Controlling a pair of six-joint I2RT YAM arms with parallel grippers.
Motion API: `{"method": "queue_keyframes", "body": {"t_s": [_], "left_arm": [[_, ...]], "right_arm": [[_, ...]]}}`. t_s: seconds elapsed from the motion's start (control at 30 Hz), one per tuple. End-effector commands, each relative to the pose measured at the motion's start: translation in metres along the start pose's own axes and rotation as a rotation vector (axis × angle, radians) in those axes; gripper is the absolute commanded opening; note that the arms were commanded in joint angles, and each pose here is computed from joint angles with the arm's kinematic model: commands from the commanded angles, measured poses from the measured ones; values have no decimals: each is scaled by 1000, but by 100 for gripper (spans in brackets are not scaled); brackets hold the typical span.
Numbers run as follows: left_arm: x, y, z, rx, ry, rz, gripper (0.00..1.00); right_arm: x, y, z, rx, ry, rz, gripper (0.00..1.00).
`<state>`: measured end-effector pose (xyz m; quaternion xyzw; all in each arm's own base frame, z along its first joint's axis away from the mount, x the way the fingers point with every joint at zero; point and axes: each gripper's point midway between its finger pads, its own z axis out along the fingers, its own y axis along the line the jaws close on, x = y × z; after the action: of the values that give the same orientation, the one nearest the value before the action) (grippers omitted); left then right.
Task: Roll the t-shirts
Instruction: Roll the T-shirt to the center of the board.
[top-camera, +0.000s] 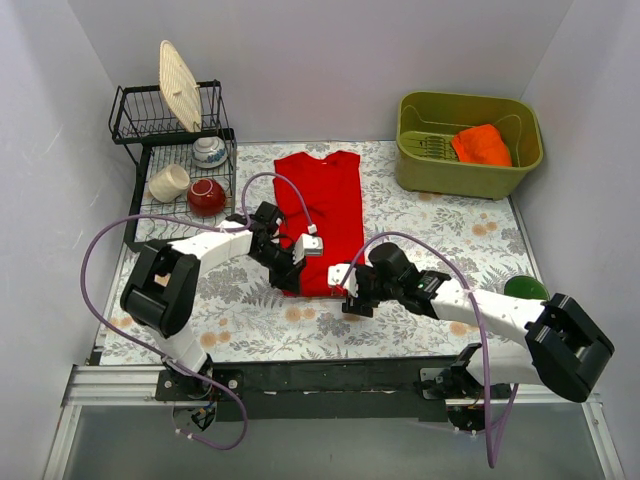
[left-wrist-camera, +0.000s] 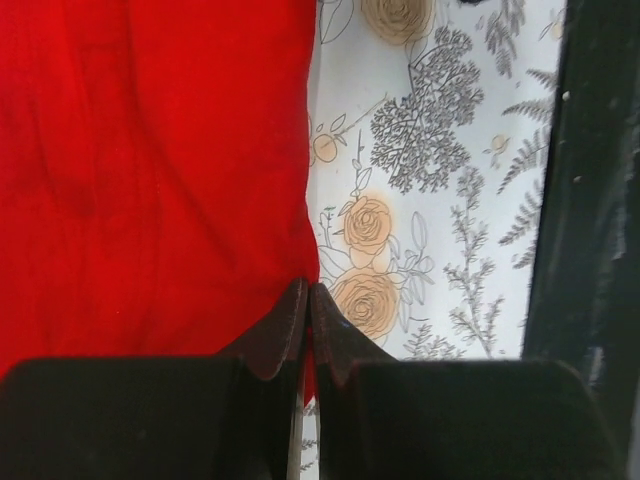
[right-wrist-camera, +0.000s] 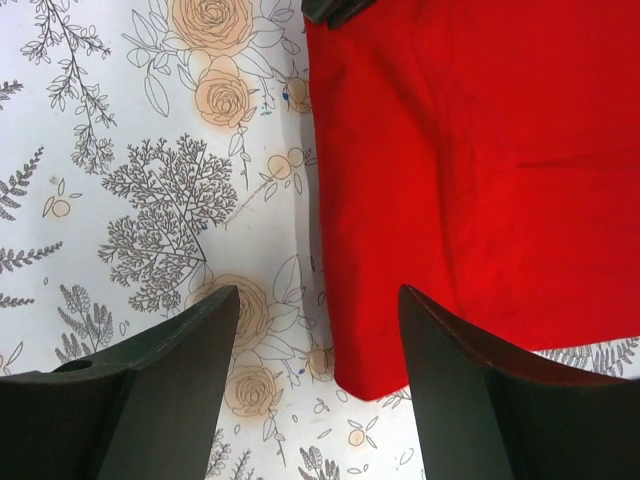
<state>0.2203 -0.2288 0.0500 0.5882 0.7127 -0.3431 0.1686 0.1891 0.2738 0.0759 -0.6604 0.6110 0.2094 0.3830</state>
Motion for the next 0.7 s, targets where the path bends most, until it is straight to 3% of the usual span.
{"method": "queue_keyframes", "body": {"t_s": [0.0,0.67], "left_arm": [[-15,-19,-9,132,-62,-153,0],[-36,0,-29,228,-148,-310,0]], "right_arm": [[-13,-10,3,76,-53,-64,73],[-8,-25,43,124,-20,-140,75]]}}
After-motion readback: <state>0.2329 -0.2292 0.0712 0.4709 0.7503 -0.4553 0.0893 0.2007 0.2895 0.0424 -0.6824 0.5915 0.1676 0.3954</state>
